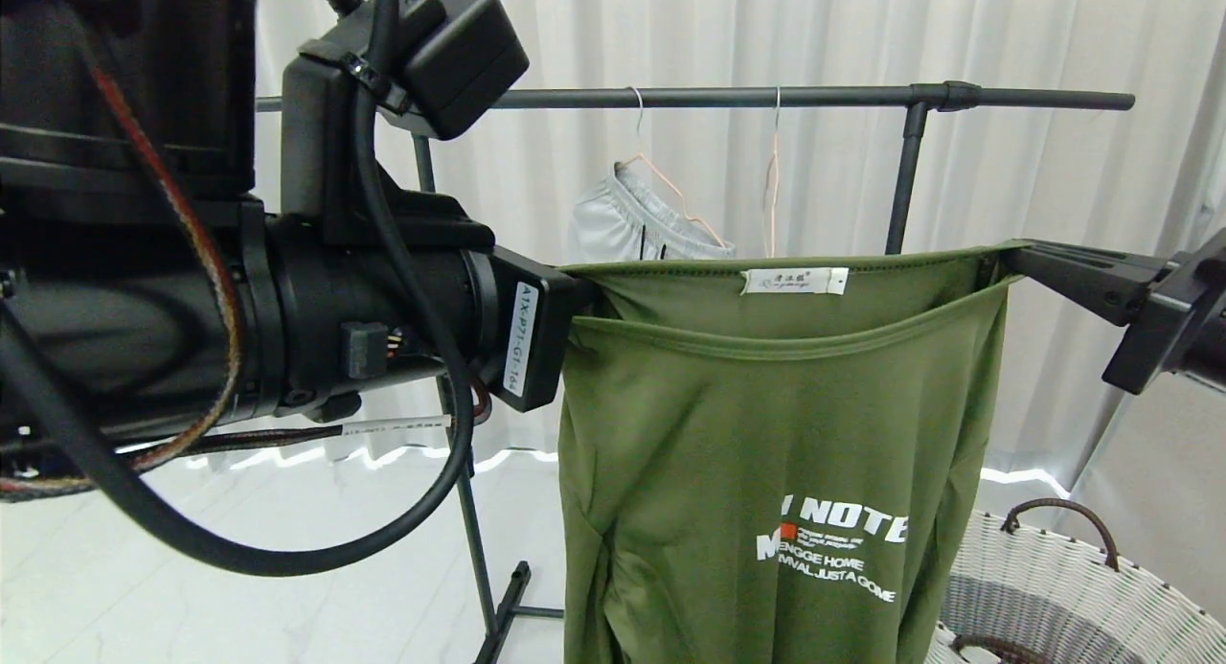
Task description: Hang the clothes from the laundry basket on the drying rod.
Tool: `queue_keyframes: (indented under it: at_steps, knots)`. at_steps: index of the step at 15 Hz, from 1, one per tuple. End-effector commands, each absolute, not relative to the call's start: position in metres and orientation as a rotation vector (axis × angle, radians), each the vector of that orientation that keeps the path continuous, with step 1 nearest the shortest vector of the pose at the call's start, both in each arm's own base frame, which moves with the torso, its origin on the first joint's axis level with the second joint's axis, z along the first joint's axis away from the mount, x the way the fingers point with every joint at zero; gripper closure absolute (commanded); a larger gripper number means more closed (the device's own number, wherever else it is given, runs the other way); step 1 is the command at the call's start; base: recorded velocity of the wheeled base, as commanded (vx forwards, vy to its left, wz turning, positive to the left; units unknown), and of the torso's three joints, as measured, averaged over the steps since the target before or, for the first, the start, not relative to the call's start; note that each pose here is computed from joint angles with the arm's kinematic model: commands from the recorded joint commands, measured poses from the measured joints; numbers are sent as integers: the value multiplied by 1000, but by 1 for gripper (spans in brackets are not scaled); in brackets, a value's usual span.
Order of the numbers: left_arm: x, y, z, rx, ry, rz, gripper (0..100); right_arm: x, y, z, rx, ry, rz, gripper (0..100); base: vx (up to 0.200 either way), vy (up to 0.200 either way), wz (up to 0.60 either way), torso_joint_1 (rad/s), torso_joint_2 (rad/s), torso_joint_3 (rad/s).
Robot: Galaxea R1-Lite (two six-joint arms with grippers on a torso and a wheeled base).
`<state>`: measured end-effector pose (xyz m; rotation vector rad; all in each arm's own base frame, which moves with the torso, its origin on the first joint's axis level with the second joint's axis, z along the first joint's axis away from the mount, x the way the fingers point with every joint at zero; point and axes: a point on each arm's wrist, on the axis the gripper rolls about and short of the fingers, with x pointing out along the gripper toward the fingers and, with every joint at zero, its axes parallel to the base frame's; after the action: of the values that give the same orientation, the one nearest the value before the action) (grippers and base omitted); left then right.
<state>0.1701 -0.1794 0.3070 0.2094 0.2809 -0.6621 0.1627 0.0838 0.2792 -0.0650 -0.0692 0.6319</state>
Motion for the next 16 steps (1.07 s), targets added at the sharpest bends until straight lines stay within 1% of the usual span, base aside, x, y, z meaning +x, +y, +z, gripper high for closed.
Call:
queue_keyframes:
  at_steps: [1, 5, 9, 16]
  knots:
    - [171, -181, 307, 211, 283, -663, 100, 162, 84, 279, -66, -70, 634, 100, 0, 0, 0, 0, 0, 0]
    - [171, -181, 297, 225, 312, -664, 100, 166, 86, 273, -68, -44, 637, 100, 0, 0, 0, 0, 0, 0]
    - [169, -179, 300, 221, 302, -664, 100, 164, 87, 273, -69, -46, 648, 100, 0, 0, 0, 0, 0, 0]
    - [172, -182, 295, 229, 319, -663, 100, 160, 90, 269, -73, -34, 673, 100, 0, 0, 0, 0, 0, 0]
